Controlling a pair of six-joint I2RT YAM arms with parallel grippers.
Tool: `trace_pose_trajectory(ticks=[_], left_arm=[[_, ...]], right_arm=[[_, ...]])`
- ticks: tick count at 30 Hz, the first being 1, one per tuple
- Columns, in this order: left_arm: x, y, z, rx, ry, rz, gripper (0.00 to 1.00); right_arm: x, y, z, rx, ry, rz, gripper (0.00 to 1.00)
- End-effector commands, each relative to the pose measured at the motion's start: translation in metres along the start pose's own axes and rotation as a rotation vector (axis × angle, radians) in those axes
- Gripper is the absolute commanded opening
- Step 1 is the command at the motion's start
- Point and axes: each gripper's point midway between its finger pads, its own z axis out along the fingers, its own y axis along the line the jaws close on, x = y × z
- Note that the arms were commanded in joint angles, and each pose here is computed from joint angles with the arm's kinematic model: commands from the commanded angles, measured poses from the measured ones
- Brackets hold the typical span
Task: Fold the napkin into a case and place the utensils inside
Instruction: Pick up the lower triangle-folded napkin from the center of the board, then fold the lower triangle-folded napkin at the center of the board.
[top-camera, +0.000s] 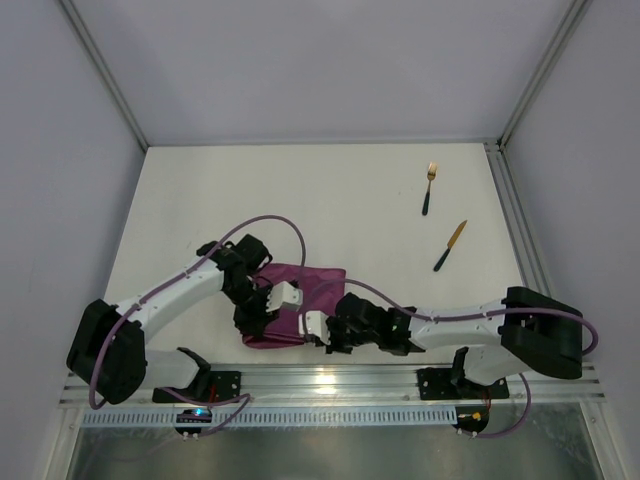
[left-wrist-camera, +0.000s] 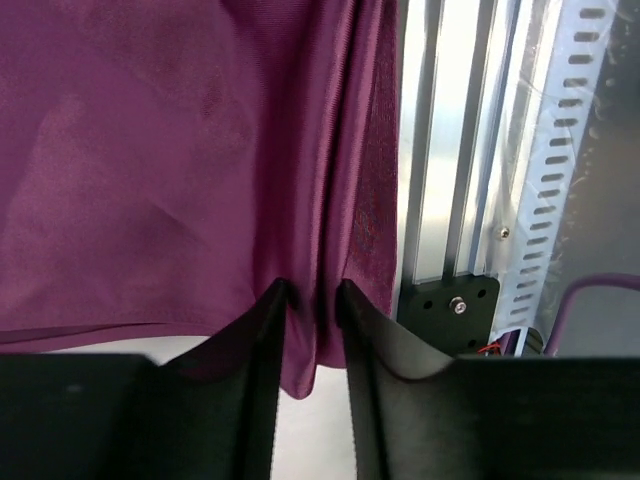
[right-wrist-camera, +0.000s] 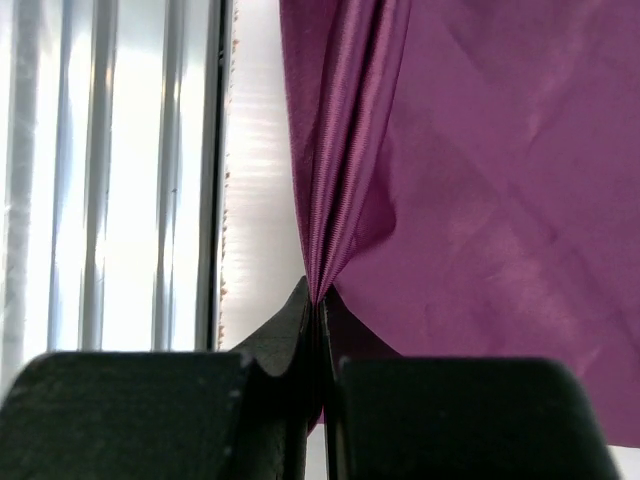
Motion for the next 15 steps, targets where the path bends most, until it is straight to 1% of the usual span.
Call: trace_pose_trajectory(ticks=[1,2,4,5,7,8,9,11,13,15], left_arm=[[-0.008,-0.012,-0.007,0.048,-0.043,0.043,0.33],[-0.009,-0.014,-0.008,0.051,-0.050,0.045,0.37],[-0.009,-0.014,-0.009,0.048,-0.054,0.048,0.41],[-0.009,-0.014,-0.010,0.047,-0.055,0.046,0.41],[-0.010,-0.013,-0.013,0.040,-0.060,0.042,0.43],[-0.010,-0.012,-0.015,0.036,-0.063,0.041,0.47],[-0.012,-0.012,-0.017,0.035,-0.070,0.039,0.50],[-0.016,-0.011,-0.021,0.026,-0.081,0.036,0.55],[-0.018,-0.007,-0.024,0.010,-0.091,0.023,0.55],[-0.022,-0.001,-0.027,-0.015,-0.104,0.011,0.50]], right_arm=[[-0.011,0.016,-0.001,-0.147,-0.033,0.115,0.04],[-0.008,0.010,-0.002,-0.150,-0.031,0.143,0.04],[-0.011,0.006,-0.002,-0.167,-0.041,0.177,0.04],[-0.012,0.009,-0.003,-0.199,-0.050,0.190,0.04],[-0.012,-0.002,-0.003,-0.199,-0.055,0.227,0.04],[-0.014,-0.003,-0.004,-0.220,-0.065,0.243,0.04],[-0.012,-0.012,-0.004,-0.214,-0.067,0.278,0.04],[-0.014,-0.016,-0.004,-0.238,-0.082,0.306,0.04],[-0.011,-0.023,-0.002,-0.242,-0.072,0.341,0.04],[-0.014,-0.028,0.000,-0.260,-0.069,0.369,0.04]])
